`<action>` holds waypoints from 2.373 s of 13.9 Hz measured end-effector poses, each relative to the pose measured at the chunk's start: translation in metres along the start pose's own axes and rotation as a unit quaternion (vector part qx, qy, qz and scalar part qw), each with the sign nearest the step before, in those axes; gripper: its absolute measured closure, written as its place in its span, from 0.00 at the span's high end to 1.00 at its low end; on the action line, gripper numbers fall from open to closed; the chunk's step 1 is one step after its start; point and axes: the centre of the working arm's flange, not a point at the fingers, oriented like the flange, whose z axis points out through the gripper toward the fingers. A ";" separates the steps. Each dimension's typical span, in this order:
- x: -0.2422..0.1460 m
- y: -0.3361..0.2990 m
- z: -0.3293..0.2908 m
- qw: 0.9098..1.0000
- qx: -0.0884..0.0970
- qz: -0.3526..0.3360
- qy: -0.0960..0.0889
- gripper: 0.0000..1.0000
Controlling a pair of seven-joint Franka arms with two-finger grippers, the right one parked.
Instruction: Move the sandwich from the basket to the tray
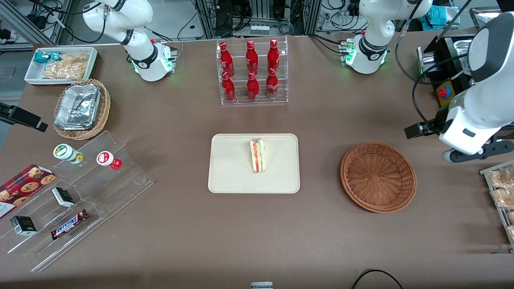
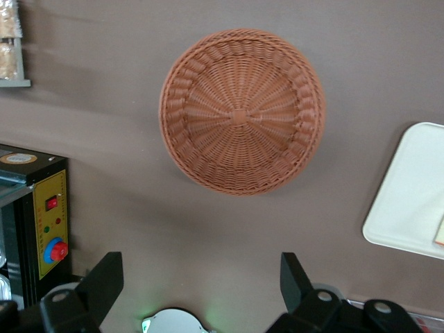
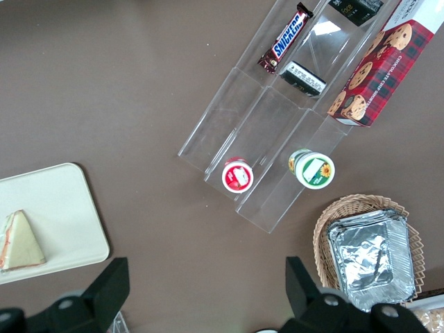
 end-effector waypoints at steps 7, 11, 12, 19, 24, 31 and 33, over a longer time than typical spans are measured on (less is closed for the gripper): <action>-0.014 -0.045 -0.011 1.000 -0.018 0.016 0.013 1.00; -0.025 -0.022 -0.011 1.000 -0.011 0.024 -0.007 1.00; -0.031 -0.020 -0.008 0.999 -0.003 0.023 -0.030 1.00; -0.050 -0.018 0.005 1.000 -0.002 0.019 -0.010 1.00; -0.051 -0.025 -0.033 0.999 -0.017 0.012 0.035 1.00; -0.049 -0.028 -0.051 0.998 -0.022 0.010 0.049 1.00; -0.047 -0.029 -0.054 0.999 -0.023 0.009 0.047 1.00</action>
